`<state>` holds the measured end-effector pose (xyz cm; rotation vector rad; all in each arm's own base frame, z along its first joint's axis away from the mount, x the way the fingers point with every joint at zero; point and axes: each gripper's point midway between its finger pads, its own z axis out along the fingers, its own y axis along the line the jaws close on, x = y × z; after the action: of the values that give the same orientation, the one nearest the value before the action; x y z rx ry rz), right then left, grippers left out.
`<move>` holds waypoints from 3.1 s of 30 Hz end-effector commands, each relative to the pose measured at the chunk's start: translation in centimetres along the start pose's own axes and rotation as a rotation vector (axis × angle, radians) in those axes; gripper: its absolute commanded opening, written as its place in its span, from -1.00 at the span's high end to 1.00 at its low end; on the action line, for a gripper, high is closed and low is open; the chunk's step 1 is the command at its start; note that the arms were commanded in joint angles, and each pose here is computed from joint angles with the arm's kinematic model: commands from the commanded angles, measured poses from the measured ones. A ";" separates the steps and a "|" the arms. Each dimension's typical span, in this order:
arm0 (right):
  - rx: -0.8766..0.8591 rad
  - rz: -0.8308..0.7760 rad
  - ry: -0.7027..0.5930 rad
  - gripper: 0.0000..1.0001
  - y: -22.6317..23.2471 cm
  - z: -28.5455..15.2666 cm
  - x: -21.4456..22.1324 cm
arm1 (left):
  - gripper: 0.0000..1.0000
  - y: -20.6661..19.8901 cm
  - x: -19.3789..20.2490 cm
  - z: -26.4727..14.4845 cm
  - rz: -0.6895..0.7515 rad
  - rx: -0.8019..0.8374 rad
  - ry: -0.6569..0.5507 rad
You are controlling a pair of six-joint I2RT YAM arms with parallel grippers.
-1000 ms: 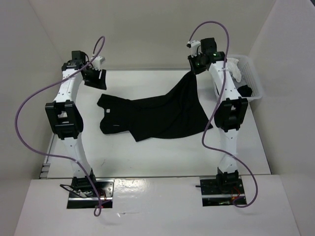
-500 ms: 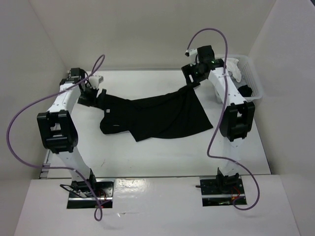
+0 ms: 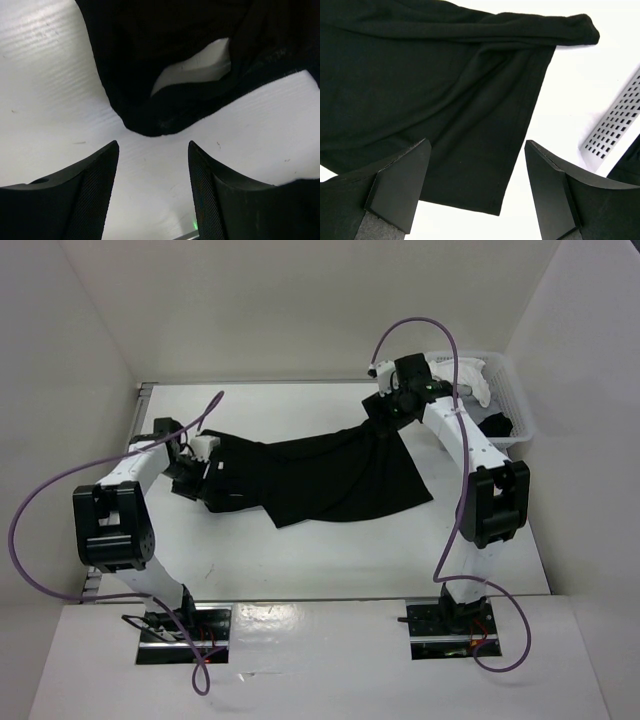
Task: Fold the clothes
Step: Flatten the tank top out
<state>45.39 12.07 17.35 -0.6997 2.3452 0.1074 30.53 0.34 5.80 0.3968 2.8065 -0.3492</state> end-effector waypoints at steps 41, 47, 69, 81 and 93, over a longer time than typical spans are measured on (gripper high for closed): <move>-0.136 -0.264 0.277 -0.68 7.2 1.8 12.1 | 0.75 3.0 -8.1 -4.0 0.056 0.011 -0.078; -0.128 -0.297 0.335 -0.68 7.6 1.3 13.7 | 0.78 6.1 -11.5 -4.6 0.055 -0.057 -0.121; -0.182 -0.320 0.472 -0.39 10.5 1.8 18.0 | 0.75 8.4 -19.6 -2.4 0.042 0.025 -0.225; -0.247 -0.305 0.530 0.23 11.8 3.3 19.1 | 0.75 8.8 -20.3 -0.8 0.033 0.078 -0.185; -0.326 -0.331 0.544 1.00 14.1 3.5 19.4 | 0.81 8.1 -22.3 0.4 0.025 0.113 -0.217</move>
<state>29.44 14.00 1.08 -1.3440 2.7076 0.0699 53.78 4.12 11.16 0.3988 2.5748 -0.4259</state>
